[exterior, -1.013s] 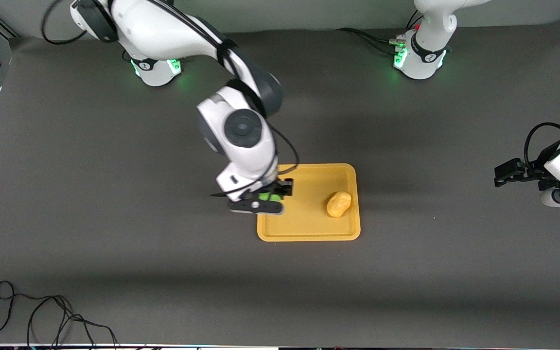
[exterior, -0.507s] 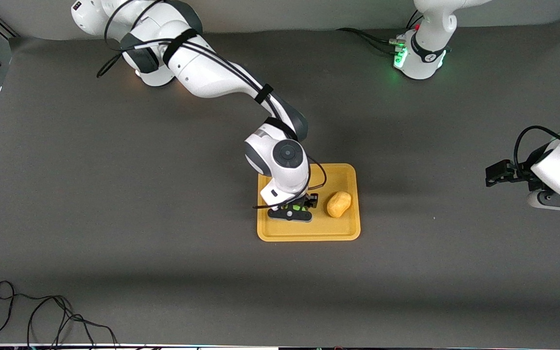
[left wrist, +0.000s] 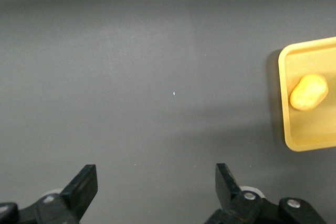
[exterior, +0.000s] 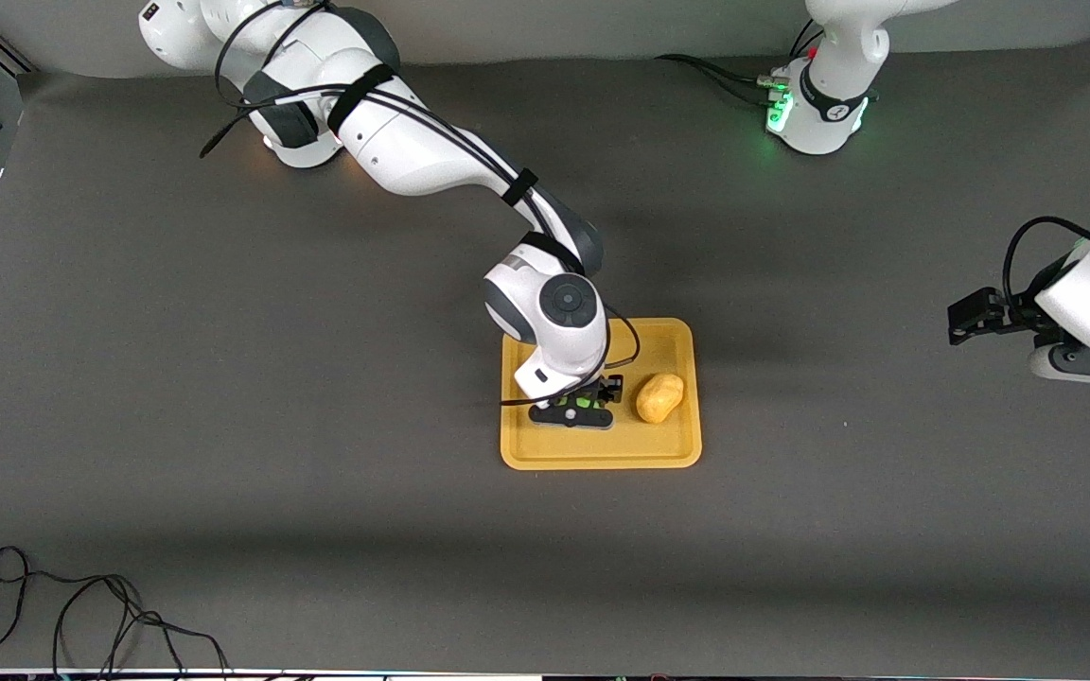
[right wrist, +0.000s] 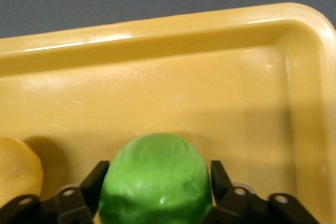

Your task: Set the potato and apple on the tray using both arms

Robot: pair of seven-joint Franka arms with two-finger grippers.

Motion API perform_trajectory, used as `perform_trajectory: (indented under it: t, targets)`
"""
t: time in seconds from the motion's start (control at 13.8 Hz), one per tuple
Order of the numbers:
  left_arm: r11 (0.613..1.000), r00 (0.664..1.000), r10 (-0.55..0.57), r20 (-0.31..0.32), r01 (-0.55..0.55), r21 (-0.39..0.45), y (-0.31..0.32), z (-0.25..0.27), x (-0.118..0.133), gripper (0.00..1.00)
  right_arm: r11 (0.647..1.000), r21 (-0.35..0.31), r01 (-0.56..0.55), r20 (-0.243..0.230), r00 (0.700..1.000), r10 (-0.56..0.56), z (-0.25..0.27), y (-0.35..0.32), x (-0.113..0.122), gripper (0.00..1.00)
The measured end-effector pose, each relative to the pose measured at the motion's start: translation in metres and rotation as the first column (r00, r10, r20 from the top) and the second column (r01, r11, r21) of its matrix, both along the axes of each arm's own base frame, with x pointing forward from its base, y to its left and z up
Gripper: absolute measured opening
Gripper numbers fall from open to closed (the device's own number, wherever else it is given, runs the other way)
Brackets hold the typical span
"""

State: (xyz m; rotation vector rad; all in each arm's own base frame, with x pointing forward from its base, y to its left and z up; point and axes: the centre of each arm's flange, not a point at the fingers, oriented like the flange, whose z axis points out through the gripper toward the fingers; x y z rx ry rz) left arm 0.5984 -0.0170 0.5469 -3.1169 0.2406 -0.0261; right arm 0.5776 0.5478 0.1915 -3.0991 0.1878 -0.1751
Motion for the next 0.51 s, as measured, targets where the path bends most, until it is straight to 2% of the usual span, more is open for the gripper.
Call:
perform_trajectory:
  t: [0.07, 0.29, 0.51]
  targets:
    - [1.000, 1.000, -0.008, 0.001, 0.008, 0.001, 0.001, 0.000, -0.001, 1.00, 1.000, 0.004, 0.000, 0.005, 1.000, 0.000, 0.005, 0.001, 0.001, 0.99]
    - [1.000, 1.000, -0.019, -0.002, 0.019, 0.001, 0.001, -0.001, -0.001, 1.00, 1.000, -0.018, 0.012, -0.005, 1.000, -0.012, 0.048, -0.002, 0.007, 1.00]
    - [1.000, 1.000, -0.023, 0.004, 0.023, 0.001, 0.001, -0.002, 0.000, 1.00, 0.997, -0.048, 0.055, -0.032, 0.998, -0.057, 0.144, -0.028, 0.016, 1.00]
